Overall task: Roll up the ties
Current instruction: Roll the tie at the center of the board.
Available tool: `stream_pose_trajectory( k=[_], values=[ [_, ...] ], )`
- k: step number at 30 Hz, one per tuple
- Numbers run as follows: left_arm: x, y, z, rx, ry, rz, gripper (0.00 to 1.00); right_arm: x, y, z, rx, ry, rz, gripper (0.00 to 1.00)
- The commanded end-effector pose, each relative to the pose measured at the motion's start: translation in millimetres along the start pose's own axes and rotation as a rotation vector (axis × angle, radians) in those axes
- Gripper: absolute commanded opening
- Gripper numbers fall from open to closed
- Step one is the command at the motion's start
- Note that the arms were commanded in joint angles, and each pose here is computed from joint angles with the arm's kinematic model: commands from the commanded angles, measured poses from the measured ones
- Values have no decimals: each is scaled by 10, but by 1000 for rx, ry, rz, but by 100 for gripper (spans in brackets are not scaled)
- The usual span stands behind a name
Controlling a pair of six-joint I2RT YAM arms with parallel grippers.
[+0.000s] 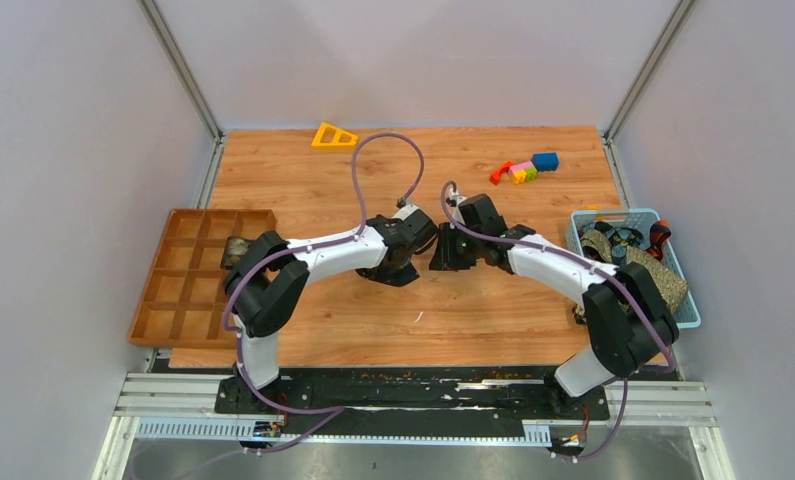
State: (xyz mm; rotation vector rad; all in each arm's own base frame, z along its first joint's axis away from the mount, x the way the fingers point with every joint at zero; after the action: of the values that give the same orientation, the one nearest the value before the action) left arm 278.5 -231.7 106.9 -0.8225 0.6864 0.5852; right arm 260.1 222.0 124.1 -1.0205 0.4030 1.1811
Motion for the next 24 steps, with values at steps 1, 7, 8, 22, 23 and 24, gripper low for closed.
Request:
stream_pose_trajectory(
  k=[1, 7, 8, 22, 23, 24],
  values=[
    [-19, -64, -32, 7, -77, -12, 58, -133, -29, 49, 2, -26, -54, 21],
    [9, -102, -137, 1, -86, -6, 61, -225, 26, 46, 5, -31, -65, 21],
    [9, -109, -152, -1, -87, -7, 62, -243, 35, 50, 4, -32, -68, 21],
    [-147, -256, -322, 3, -105, -13, 76, -437, 113, 75, 33, -48, -102, 21],
    [-162, -265, -327, 0, -105, -11, 77, -445, 119, 77, 34, -49, -101, 21],
    [-175, -271, -332, 0, -104, -8, 77, -455, 123, 81, 33, -51, -103, 21]
  ],
)
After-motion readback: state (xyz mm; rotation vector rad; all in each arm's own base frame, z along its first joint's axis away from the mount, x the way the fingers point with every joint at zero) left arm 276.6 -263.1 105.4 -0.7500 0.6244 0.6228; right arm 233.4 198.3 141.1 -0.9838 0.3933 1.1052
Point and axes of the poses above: each gripper's point midway between its finger pads, its own x axis out along the fingers, its own z axis along the line the jaws close on, y = z × x, the point moved 6 cm from there along -x, back along the fingers, and after that the axes turned 4 degrees about x, right-handed, at the moved point
